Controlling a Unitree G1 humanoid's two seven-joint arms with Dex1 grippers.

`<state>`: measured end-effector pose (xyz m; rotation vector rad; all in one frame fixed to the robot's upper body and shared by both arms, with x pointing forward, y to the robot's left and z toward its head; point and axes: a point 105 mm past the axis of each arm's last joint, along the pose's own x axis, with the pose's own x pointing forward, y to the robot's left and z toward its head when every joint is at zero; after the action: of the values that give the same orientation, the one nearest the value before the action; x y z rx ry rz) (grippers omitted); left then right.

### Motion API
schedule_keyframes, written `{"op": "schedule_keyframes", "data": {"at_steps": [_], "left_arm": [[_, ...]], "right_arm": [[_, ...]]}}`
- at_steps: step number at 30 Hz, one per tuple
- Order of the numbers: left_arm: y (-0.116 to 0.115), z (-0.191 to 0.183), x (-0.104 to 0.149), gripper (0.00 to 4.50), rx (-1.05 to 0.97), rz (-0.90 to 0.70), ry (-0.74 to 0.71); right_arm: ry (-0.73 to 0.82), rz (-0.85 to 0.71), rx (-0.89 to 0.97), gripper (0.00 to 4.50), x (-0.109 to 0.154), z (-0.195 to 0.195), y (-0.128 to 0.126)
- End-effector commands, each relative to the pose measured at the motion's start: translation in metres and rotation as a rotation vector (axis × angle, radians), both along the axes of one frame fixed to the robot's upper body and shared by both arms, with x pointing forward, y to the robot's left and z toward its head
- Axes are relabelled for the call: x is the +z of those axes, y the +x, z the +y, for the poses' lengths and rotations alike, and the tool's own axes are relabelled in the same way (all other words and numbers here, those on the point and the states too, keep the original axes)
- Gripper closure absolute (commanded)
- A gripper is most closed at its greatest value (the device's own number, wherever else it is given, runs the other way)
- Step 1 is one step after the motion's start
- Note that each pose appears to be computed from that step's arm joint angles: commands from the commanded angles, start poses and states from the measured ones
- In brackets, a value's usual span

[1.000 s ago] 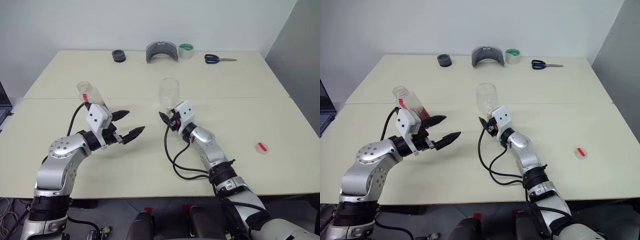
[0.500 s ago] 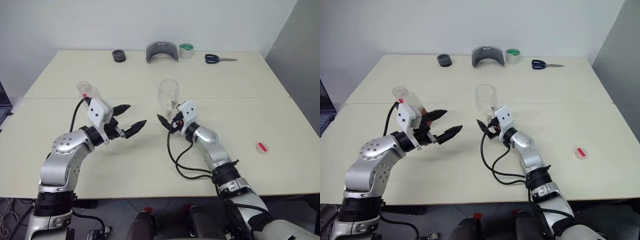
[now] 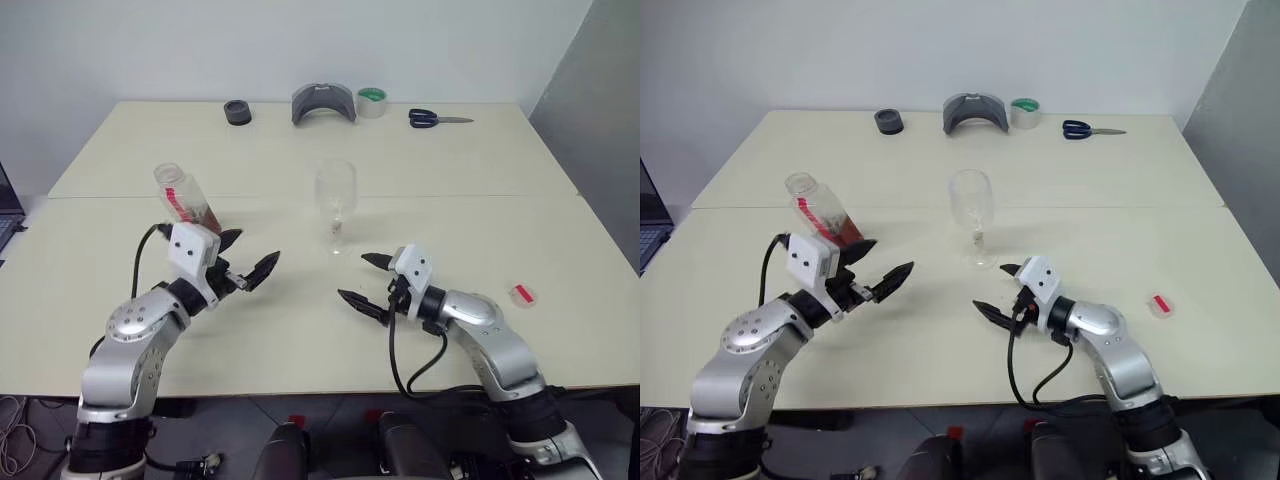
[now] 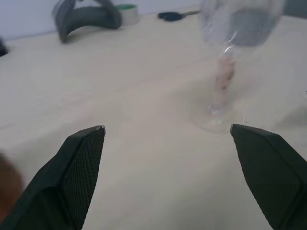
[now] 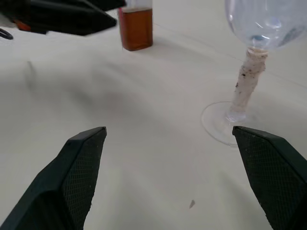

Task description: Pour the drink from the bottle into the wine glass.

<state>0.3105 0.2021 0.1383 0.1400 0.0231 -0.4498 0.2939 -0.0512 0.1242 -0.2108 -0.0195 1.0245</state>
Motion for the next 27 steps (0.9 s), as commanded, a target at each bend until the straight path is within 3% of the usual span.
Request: {"op": "schedule_keyframes", "data": {"at_steps": [1, 4, 11, 27], "left_arm": [[-0.003, 0.018, 0.0, 0.0, 0.139, -0.045, 0.013], [-0.002, 0.039, -0.014, 0.0, 0.293, -0.035, 0.018], [0.012, 0.064, -0.024, 0.0, 0.423, -0.037, 0.015], [0.052, 0.08, -0.002, 0.0, 0.445, -0.094, 0.025]], "right_arm": [[0.036, -0.057, 0.062, 0.02, 0.023, 0.003, -0.015], [0.053, -0.061, 0.106, 0.02, 0.032, 0.005, -0.026], [0.11, -0.024, 0.137, 0.02, 0.043, 0.007, -0.037], [0.109, -0.058, 0.162, 0.02, 0.054, 0.016, -0.042]]}}
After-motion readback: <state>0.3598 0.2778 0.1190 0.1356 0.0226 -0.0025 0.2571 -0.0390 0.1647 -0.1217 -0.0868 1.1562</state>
